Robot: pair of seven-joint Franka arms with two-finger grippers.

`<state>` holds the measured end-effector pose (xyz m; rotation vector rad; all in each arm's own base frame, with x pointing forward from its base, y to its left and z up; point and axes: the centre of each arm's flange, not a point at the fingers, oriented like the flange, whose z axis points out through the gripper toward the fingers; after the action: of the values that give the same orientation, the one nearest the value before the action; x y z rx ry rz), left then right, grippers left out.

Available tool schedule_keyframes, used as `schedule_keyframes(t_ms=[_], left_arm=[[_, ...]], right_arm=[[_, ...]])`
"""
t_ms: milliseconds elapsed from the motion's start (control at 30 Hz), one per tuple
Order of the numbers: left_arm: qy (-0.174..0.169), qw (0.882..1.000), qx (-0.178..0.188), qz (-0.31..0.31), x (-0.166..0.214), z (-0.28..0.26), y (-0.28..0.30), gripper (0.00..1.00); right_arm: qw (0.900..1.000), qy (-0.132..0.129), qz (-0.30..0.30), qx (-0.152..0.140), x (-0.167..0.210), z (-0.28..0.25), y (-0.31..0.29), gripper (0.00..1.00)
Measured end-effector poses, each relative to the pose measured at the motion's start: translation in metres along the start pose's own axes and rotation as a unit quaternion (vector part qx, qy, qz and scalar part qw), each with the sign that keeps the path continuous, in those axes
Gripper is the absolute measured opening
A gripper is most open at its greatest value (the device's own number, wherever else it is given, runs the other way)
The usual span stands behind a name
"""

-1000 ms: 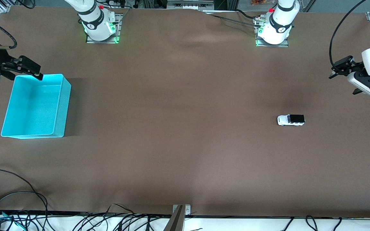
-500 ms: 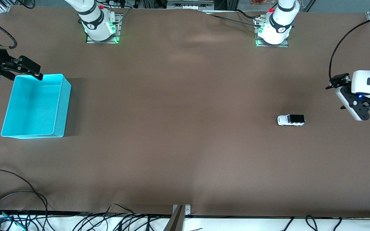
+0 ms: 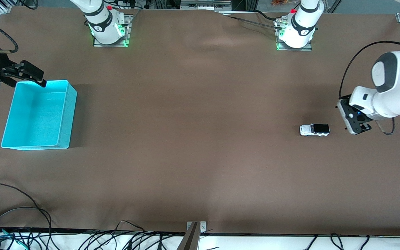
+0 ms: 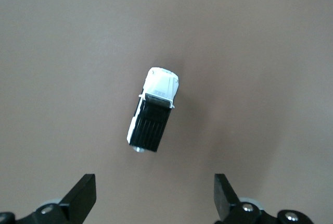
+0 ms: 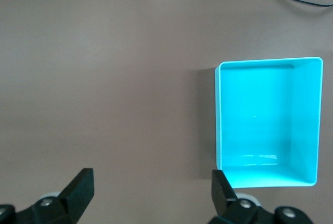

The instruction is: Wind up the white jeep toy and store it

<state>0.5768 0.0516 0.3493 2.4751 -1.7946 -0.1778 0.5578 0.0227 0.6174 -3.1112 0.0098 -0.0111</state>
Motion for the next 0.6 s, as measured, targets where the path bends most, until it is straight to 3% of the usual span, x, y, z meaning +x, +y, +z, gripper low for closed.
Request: schedule_keyframes(t_ms=[333, 600], left_arm=[[0.006, 0.994, 0.022, 0.105, 0.005, 0.075, -0.005, 1.00], [0.008, 0.991, 0.030, 0.132, 0.007, 0.094, -0.010, 1.00]], right_arm=[[1.000, 0.000, 0.000, 0.000, 0.000, 0.000, 0.000, 1.00], [1.000, 0.000, 0.000, 0.000, 0.000, 0.000, 0.000, 1.00]])
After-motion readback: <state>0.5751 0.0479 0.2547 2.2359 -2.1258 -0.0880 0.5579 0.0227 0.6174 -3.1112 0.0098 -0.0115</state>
